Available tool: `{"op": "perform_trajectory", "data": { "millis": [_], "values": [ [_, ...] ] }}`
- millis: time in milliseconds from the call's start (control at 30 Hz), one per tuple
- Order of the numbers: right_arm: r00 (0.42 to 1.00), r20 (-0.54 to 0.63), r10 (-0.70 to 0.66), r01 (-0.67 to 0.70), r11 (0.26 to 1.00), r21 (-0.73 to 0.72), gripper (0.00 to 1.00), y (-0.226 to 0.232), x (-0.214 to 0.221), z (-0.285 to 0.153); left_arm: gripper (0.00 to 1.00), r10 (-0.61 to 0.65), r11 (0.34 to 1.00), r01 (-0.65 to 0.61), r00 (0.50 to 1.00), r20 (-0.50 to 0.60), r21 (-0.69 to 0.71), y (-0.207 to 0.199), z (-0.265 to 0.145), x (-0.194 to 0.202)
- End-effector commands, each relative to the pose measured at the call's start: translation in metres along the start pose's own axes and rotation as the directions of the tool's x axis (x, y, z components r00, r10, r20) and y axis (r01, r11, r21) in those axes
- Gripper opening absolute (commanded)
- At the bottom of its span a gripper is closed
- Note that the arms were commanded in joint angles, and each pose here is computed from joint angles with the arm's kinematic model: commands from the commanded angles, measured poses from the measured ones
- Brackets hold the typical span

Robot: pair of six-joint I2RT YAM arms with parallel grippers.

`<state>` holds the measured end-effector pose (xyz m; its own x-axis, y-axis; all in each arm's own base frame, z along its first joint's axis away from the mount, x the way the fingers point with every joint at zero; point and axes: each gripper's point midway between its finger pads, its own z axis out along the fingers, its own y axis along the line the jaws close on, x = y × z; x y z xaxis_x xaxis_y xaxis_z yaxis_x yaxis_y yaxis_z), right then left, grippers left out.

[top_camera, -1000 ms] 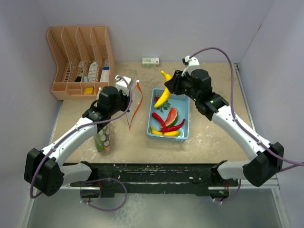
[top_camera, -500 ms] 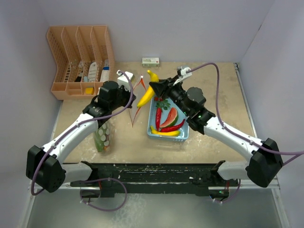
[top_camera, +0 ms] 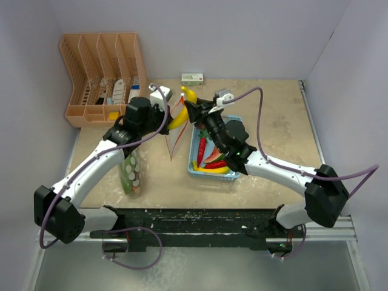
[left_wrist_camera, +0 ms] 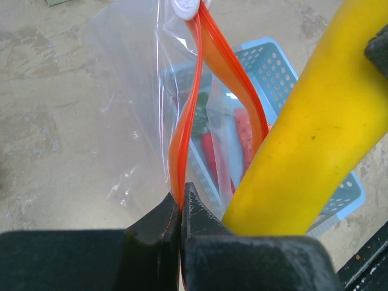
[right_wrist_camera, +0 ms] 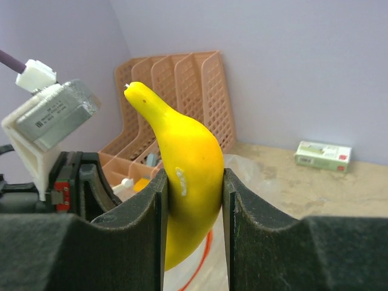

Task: Place the food in the zip-top bag and seal the zipper
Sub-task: Place the fake fruit in the zipper food storage bag.

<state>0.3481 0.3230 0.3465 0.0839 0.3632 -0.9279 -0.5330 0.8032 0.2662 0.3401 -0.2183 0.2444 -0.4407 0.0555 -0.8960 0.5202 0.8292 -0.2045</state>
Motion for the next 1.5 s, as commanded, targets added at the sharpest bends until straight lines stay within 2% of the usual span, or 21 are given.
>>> {"op": "perform_trajectory", "data": {
  "millis": [0,467,767,933,1067,1133,1233,1300,1367,1467],
  "values": [
    [0.984,0.115,-0.133,0.120,0.986,0.119,0.10,-0.017,-0.033,-0.006,0.00,0.023,0.999,-0.026,0.998,0.065,0.043,-0.014,-0.019,-0.042],
    [0.928,0.092,-0.361,0.321,0.901,0.294,0.09,-0.047,-0.032,-0.012,0.00,-0.008,0.991,-0.007,0.994,0.112,0.132,-0.031,-0.040,-0.067],
    [0.876,0.088,-0.475,0.440,0.860,0.259,0.09,0.000,-0.016,-0.024,0.00,-0.020,0.991,0.005,0.993,0.113,0.132,-0.025,-0.029,-0.070],
    [0.868,0.099,-0.487,0.451,0.855,0.256,0.13,0.017,-0.005,-0.039,0.00,-0.061,0.987,0.043,0.992,0.108,0.158,-0.016,-0.022,-0.073],
    [0.858,0.064,-0.510,0.475,0.834,0.281,0.26,0.013,0.004,-0.036,0.00,-0.068,0.984,0.048,0.991,0.114,0.172,-0.017,-0.026,-0.077],
    [0.847,0.058,-0.528,0.491,0.820,0.293,0.45,0.013,0.004,-0.034,0.00,-0.067,0.984,0.045,0.990,0.124,0.170,-0.017,-0.030,-0.080],
    [0.831,0.027,-0.556,0.522,0.795,0.311,0.78,0.012,0.004,-0.029,0.00,-0.066,0.984,0.044,0.990,0.127,0.171,-0.018,-0.032,-0.080],
    [0.816,-0.001,-0.578,0.549,0.774,0.315,0.92,0.011,0.004,-0.027,0.00,-0.070,0.984,0.047,0.990,0.124,0.174,-0.018,-0.032,-0.079],
    [0.814,-0.033,-0.580,0.567,0.780,0.265,1.00,0.016,0.010,-0.024,0.00,-0.071,0.983,0.049,0.990,0.123,0.176,-0.018,-0.031,-0.078],
    [0.872,-0.040,-0.487,0.489,0.865,0.113,1.00,0.044,0.000,-0.018,0.00,-0.074,0.983,0.053,0.991,0.115,0.174,-0.016,-0.027,-0.074]
  ]
}}
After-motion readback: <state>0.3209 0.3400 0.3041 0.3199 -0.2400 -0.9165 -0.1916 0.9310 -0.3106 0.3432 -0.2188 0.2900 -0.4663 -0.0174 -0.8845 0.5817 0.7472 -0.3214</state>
